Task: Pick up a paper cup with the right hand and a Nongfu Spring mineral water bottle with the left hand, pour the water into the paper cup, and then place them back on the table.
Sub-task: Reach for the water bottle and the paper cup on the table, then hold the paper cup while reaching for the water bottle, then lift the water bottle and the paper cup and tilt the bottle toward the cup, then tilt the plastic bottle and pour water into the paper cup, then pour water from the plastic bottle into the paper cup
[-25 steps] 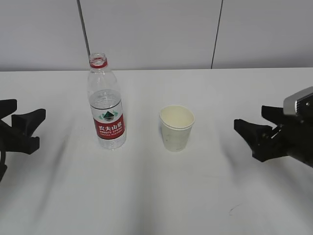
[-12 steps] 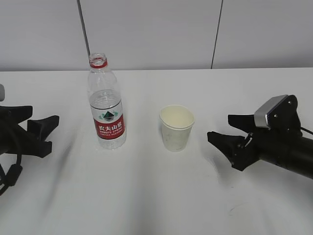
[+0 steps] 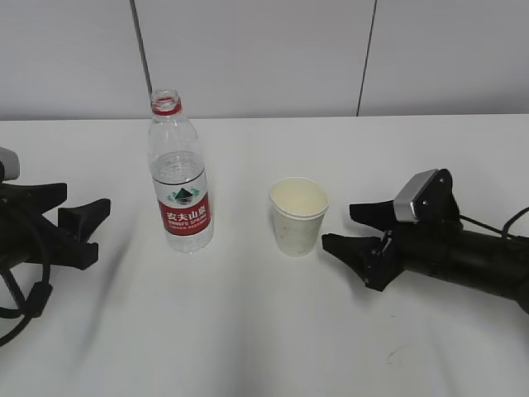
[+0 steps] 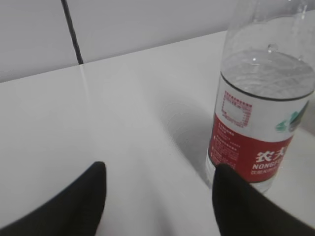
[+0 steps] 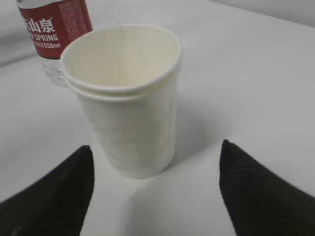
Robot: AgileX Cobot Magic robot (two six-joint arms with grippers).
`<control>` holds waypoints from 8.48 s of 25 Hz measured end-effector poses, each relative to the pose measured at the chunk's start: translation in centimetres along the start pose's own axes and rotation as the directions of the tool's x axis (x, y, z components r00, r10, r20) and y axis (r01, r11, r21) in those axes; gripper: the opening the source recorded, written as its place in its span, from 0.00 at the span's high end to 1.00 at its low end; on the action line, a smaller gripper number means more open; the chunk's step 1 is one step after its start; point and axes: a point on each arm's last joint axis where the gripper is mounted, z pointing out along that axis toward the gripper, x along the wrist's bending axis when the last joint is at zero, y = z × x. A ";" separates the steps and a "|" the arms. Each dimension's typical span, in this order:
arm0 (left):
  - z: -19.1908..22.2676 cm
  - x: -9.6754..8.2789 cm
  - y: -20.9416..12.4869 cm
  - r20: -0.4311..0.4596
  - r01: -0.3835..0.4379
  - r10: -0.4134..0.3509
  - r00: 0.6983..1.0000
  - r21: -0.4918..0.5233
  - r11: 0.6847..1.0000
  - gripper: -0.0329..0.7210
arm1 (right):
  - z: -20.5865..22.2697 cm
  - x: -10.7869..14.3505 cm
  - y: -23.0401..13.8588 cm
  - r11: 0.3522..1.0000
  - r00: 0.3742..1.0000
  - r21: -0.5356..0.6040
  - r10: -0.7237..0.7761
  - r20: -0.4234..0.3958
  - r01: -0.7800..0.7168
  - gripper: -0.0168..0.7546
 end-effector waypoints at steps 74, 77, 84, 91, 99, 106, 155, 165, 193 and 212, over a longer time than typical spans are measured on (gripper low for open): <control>10.4 -3.5 -1.9 0.231 0.031 -0.013 0.973 -0.074 0.997 0.26 | 7.7 1.9 -0.8 0.996 0.995 -0.053 0.068 -0.070 -0.071 0.34; 10.5 -3.5 -1.9 0.227 0.033 -0.015 0.974 -0.073 0.997 0.29 | 7.7 2.0 -0.8 0.997 0.995 -0.051 0.061 -0.082 -0.066 0.34; 10.5 -3.4 -1.9 0.217 0.033 -0.016 0.976 -0.071 0.997 0.43 | 7.3 2.0 1.9 0.995 0.995 -0.102 -0.002 -0.104 -0.008 0.34; 10.1 -3.1 -0.8 0.185 -0.103 0.105 0.977 -0.023 0.994 0.48 | 7.1 2.3 2.9 0.994 0.988 -0.097 -0.058 -0.143 0.045 0.34; 8.5 -2.5 2.3 0.132 -0.349 0.351 0.927 -0.038 0.936 0.48 | 7.1 2.9 2.8 0.992 0.970 -0.086 -0.110 -0.216 0.093 0.34; 8.1 -2.2 3.4 0.082 -0.554 0.560 0.825 -0.080 0.829 0.48 | 7.0 3.1 2.8 0.994 0.965 -0.085 -0.094 -0.244 0.075 0.34; 8.0 -1.2 4.7 -0.159 -0.966 0.953 0.257 -0.039 0.254 0.50 | 9.6 5.0 5.1 0.991 0.922 -0.022 -0.128 -0.365 0.129 0.34; 8.0 -1.1 4.8 -0.168 -0.986 0.972 0.166 -0.020 0.165 0.50 | 9.7 4.9 4.8 0.990 0.925 0.008 -0.132 -0.355 0.144 0.34; 7.9 -0.9 4.8 -0.179 -0.997 0.981 0.073 0.018 0.077 0.50 | 9.4 5.5 4.7 0.983 0.888 -0.012 -0.170 -0.427 0.183 0.35; 7.9 -0.9 5.1 -0.207 -0.999 0.978 0.037 0.026 0.044 0.50 | 9.4 5.6 4.7 0.983 0.886 -0.011 -0.172 -0.430 0.185 0.35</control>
